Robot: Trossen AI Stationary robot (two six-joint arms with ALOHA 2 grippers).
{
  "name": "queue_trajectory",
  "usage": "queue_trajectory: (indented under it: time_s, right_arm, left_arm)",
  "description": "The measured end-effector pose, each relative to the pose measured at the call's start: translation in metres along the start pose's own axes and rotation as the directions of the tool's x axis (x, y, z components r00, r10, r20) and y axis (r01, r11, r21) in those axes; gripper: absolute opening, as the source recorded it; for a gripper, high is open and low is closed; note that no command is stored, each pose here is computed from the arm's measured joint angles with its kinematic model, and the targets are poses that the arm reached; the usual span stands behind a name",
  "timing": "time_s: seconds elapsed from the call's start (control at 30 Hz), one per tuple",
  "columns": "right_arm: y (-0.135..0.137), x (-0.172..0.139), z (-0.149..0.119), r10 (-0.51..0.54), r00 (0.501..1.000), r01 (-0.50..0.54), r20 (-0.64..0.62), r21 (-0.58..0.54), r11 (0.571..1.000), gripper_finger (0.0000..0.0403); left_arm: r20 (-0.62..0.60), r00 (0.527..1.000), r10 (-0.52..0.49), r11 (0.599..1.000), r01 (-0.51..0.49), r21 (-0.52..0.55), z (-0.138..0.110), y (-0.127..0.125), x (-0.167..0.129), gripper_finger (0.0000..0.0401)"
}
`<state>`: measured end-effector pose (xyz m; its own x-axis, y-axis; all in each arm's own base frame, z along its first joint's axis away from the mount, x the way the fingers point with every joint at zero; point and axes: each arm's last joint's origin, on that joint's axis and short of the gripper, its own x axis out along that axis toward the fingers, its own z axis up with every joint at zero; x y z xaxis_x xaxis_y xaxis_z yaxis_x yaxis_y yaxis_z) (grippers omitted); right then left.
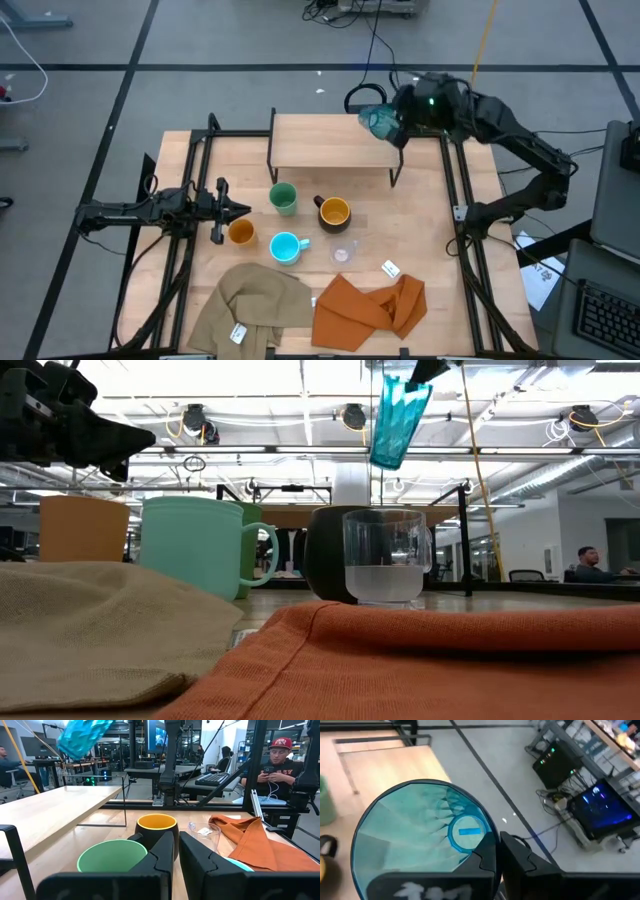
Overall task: Stack small to large cups/mugs on shelf
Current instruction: Put the blue cup on the shelf
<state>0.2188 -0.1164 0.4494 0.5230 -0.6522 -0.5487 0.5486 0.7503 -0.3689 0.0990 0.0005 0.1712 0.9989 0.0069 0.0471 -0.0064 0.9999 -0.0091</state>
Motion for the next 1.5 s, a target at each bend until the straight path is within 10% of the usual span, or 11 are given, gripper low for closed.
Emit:
queue_trajectory:
  time_s: [0.63,1.5]
  right_arm:
    - [-0.071,0.061,0.013,0.094,0.979,-0.069,-0.181,0.142,0.987,0.0000]
    - [-0.100,0.084,0.000,0.242,0.934,-0.163,-0.263,0.290,0.943,0.0000]
  left_arm:
    - [0.001,1.000,0.000,1.000,0.000,0.004,0.000,0.000,0.000,0.0031]
    - [-0.016,1.000,0.000,1.000,0.000,0.005,-0.002,0.000,0.000,0.0031]
